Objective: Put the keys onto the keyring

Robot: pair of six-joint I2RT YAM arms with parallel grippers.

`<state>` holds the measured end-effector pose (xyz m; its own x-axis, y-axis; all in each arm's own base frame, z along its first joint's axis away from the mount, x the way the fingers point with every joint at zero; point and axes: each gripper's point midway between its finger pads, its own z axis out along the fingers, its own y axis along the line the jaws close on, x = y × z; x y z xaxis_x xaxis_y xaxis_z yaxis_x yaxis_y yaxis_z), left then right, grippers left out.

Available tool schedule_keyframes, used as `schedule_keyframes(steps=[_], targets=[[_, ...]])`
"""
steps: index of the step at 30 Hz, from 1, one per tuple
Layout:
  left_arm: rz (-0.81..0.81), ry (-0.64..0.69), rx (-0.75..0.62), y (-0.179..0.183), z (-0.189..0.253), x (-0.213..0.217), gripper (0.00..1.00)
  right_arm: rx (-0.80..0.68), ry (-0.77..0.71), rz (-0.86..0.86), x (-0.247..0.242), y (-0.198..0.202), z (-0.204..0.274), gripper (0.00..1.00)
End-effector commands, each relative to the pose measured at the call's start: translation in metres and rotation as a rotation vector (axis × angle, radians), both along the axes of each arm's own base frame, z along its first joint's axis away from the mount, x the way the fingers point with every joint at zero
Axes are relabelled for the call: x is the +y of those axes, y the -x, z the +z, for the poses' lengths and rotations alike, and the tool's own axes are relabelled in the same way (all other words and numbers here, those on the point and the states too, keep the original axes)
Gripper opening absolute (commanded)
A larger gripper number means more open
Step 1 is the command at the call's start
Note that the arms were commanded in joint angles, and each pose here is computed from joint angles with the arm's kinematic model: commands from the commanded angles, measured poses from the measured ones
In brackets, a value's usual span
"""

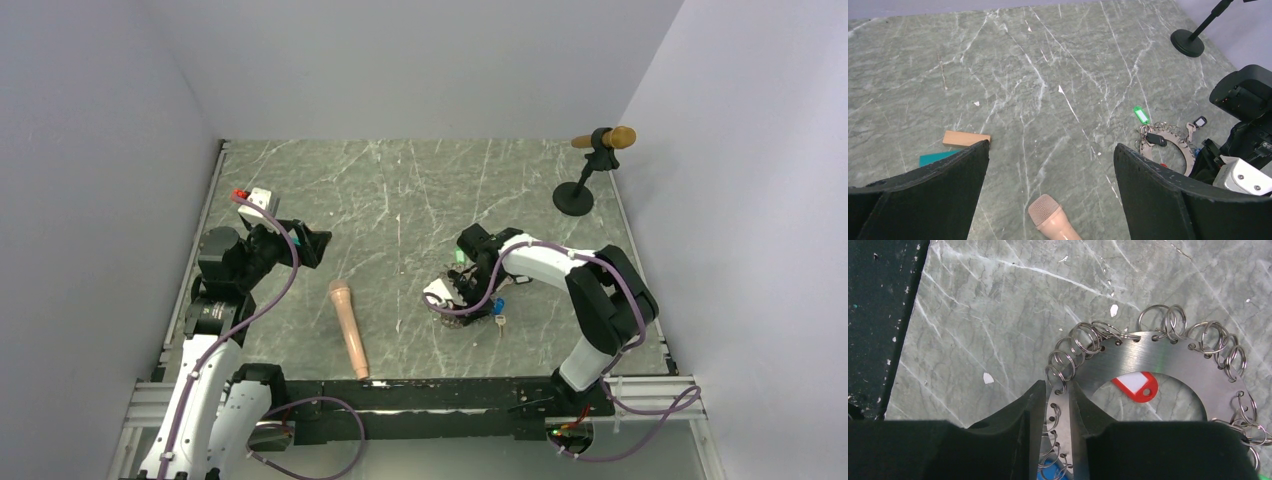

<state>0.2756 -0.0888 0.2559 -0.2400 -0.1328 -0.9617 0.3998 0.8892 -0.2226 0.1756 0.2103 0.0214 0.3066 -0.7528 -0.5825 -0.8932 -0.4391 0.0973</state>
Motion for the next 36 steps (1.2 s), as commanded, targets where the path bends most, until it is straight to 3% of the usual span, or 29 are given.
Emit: schedule_keyframes(steps=[1, 12, 20, 28, 36], targets=[[-0.019, 0.019, -0.077, -0.001, 0.028, -0.003, 0.98, -0.019, -0.021, 0.006, 0.009, -0.007, 0.005, 0.26], [-0.017, 0.020, -0.075, -0.001, 0.027, -0.003, 0.98, 0.018, -0.026, 0.003, 0.012, -0.004, 0.010, 0.01], [-0.052, 0.023, -0.074, 0.000, 0.026, -0.009, 0.99, 0.053, -0.078, -0.032, 0.024, -0.006, 0.031, 0.00], [-0.384, 0.139, -0.064, 0.029, 0.031, -0.066, 0.99, 0.129, -0.115, -0.212, 0.052, -0.032, 0.080, 0.00], [-0.508, 0.269, 0.136, 0.058, 0.000, -0.124, 0.81, 0.286, -0.315, -0.329, 0.076, -0.037, 0.130, 0.00]])
